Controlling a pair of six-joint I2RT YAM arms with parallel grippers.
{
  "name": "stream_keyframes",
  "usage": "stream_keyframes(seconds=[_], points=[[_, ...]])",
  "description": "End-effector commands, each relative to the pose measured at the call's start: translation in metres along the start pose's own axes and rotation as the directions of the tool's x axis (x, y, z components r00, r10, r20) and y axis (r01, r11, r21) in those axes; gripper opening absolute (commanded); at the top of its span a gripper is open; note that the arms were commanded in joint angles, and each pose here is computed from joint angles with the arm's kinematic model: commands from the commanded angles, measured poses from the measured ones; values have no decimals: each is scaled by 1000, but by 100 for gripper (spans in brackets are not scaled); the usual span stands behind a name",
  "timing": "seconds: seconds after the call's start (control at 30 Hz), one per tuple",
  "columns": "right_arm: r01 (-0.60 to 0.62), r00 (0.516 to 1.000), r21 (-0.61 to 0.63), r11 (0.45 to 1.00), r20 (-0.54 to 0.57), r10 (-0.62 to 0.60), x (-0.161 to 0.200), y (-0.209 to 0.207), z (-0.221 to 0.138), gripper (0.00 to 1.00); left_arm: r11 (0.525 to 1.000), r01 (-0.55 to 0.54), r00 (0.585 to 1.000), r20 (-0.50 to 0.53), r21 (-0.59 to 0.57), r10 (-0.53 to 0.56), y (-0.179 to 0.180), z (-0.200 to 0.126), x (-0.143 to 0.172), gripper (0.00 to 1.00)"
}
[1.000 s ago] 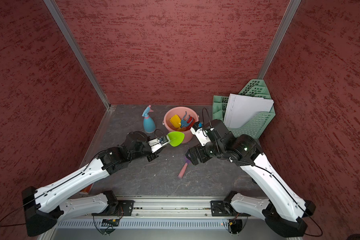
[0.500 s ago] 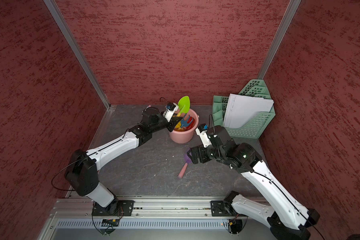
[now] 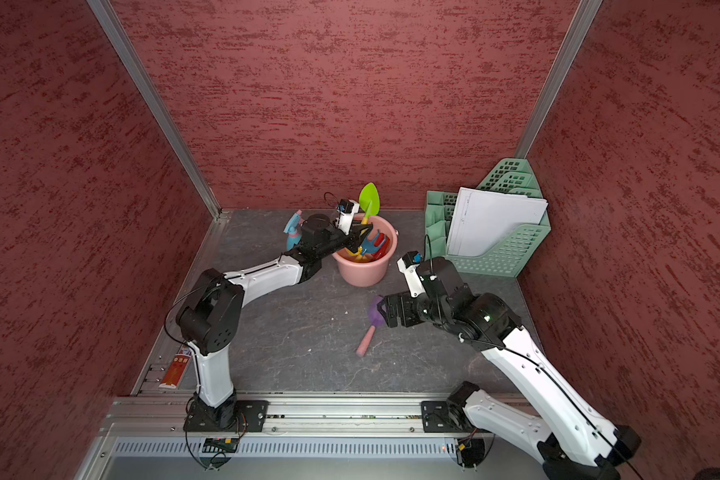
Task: Organize the gardening tools
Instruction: Place the gardening tool in the container.
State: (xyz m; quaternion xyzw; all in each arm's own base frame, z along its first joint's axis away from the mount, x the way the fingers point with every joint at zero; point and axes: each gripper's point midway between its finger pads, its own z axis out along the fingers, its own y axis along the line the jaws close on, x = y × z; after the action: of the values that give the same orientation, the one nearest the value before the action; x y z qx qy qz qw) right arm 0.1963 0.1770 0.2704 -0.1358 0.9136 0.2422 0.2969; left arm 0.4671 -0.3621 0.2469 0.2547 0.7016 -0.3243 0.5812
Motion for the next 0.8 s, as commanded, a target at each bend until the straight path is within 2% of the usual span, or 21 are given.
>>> stream_keyframes(seconds=[0.0, 0.07, 0.1, 0.23, 0.27, 0.37, 0.6, 0.77], points=[[-46, 998, -18, 999, 34, 47, -8, 1, 9, 98, 1000, -11, 995, 102, -10, 12, 2, 1, -26, 0], [-70, 997, -27, 997, 30, 71, -7, 1, 17, 98, 1000, -6, 994, 110, -24, 8, 5, 0, -24, 0], [-83, 996, -29, 996, 28, 83, -6, 0, 20, 99, 1000, -1, 994, 114, -31, 5, 5, 0, -24, 5], [-131, 991, -30, 991, 19, 131, -2, -3, 32, 98, 998, 18, 993, 119, -56, -11, 10, -3, -18, 60], [-144, 989, -30, 989, 17, 144, -1, -4, 35, 98, 998, 24, 993, 121, -67, -15, 12, -5, -17, 70], [-170, 985, -32, 985, 5, 171, 3, -5, 43, 98, 995, 37, 992, 126, -95, -25, 17, -7, -14, 83], [-240, 970, -4, 971, -23, 240, 14, -14, 63, 99, 994, 57, 986, 160, -97, -41, 13, -19, -21, 91], [-311, 946, 54, 949, -75, 315, 30, -24, 79, 99, 995, 35, 985, 173, -89, -19, -8, -45, -37, 96]])
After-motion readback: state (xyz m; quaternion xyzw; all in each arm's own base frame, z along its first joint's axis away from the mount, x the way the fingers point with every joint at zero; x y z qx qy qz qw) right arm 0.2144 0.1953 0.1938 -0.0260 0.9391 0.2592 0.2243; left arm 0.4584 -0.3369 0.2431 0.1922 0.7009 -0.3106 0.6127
